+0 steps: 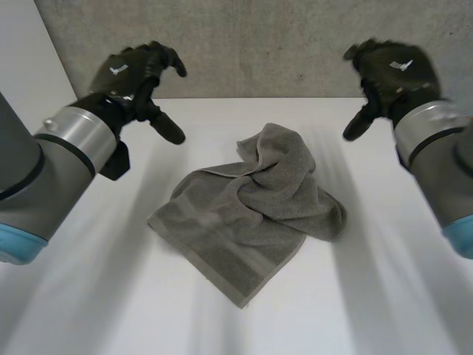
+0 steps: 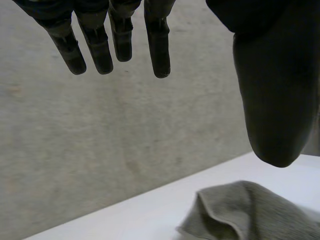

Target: Fold the towel.

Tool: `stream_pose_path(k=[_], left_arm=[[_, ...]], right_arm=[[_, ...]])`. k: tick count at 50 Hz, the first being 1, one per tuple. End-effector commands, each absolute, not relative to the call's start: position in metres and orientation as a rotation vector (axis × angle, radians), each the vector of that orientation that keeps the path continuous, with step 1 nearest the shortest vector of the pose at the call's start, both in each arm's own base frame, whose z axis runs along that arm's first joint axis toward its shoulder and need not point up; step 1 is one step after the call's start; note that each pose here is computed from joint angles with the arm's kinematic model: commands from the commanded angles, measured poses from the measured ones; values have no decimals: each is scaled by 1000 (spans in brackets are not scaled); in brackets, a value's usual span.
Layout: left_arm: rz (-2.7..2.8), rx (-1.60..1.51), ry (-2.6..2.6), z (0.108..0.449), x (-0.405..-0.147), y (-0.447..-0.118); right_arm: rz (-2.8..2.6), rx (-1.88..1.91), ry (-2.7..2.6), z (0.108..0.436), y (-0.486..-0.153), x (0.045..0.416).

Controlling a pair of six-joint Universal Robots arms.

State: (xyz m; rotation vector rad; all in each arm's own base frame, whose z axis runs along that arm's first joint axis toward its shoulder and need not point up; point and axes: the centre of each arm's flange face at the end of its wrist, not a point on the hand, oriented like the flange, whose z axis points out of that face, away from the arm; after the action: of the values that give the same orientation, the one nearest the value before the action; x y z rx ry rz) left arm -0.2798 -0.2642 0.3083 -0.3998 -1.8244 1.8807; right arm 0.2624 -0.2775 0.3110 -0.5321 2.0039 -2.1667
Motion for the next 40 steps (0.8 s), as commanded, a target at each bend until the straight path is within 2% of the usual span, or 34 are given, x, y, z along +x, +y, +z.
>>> stream_pose_path(k=[1, 22, 40], left_arm=[[1916, -330, -1885, 320, -270, -260], [1885, -337, -1931, 318, -269, -257], [1885, -343, -1921, 319, -269, -255]], right_arm=[[-2233, -420, 1941, 340, -270, 246], [-2223, -422, 1973, 340, -272, 242], [-2038, -552, 2116, 316, -276, 249]])
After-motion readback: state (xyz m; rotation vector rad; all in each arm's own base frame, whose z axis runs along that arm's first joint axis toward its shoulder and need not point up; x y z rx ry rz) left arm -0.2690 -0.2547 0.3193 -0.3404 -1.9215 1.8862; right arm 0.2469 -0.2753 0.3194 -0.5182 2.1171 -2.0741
